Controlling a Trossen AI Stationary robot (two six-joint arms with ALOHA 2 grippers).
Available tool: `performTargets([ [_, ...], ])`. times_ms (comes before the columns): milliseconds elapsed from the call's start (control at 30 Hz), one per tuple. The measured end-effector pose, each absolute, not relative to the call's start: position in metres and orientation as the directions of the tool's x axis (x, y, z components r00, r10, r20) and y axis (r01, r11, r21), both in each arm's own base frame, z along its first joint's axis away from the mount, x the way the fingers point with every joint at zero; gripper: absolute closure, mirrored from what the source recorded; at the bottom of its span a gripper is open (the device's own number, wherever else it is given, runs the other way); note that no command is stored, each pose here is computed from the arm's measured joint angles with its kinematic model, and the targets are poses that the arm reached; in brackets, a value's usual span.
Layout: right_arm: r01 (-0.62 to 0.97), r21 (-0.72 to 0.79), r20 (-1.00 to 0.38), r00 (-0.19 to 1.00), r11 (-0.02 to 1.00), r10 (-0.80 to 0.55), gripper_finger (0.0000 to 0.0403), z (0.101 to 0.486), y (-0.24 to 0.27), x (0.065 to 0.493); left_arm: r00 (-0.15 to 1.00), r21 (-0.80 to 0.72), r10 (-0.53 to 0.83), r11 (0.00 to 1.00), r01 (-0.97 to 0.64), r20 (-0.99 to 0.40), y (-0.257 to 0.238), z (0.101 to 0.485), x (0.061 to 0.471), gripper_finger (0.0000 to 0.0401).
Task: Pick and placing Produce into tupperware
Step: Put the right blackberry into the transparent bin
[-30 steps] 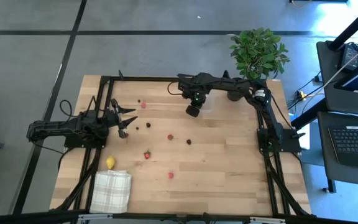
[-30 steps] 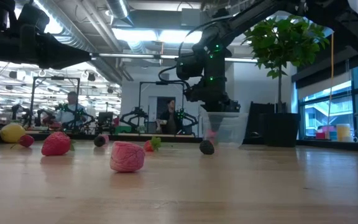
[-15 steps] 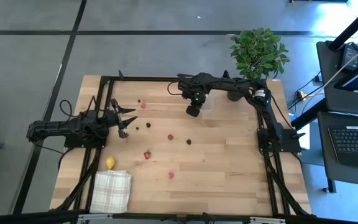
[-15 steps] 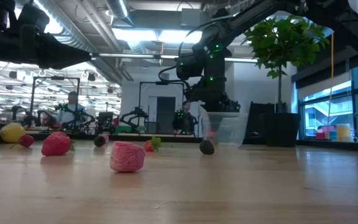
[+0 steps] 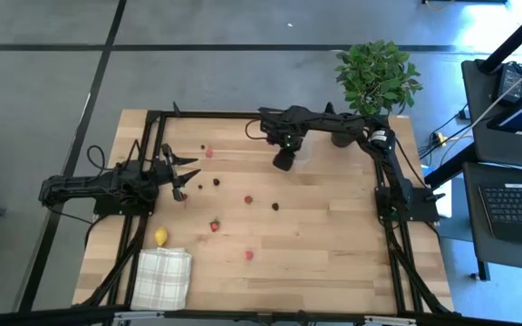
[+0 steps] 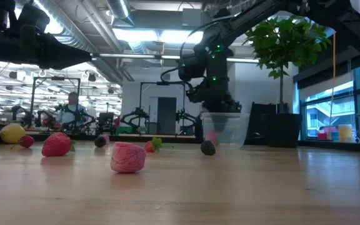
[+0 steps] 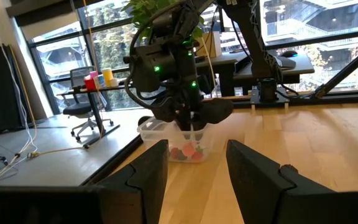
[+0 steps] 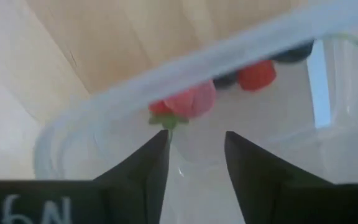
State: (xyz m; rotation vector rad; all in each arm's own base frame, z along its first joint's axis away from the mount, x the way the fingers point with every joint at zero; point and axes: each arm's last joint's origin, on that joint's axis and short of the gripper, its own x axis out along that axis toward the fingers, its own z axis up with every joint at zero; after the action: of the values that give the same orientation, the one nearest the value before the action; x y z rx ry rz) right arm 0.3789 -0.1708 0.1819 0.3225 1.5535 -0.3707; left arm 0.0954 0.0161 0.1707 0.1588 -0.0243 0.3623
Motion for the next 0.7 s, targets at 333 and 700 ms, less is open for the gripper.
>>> performTargets([
  [333, 0.428, -0.032, -0.999, -0.008, 0.903, -0.032, 0.0228, 0.227, -0.173, 0.383, 0.935, 0.151, 0.351, 0.923, -0.355, 0.052, 0.016, 0.171, 0.095, 0.0244],
  [700, 0.264, -0.044, -0.966, 0.235, 0.963, -0.109, 0.023, 0.319, -0.129, 0.398, 0.935, 0.152, 0.351, 0.923, -0.355, 0.052, 0.016, 0.171, 0.095, 0.0244],
])
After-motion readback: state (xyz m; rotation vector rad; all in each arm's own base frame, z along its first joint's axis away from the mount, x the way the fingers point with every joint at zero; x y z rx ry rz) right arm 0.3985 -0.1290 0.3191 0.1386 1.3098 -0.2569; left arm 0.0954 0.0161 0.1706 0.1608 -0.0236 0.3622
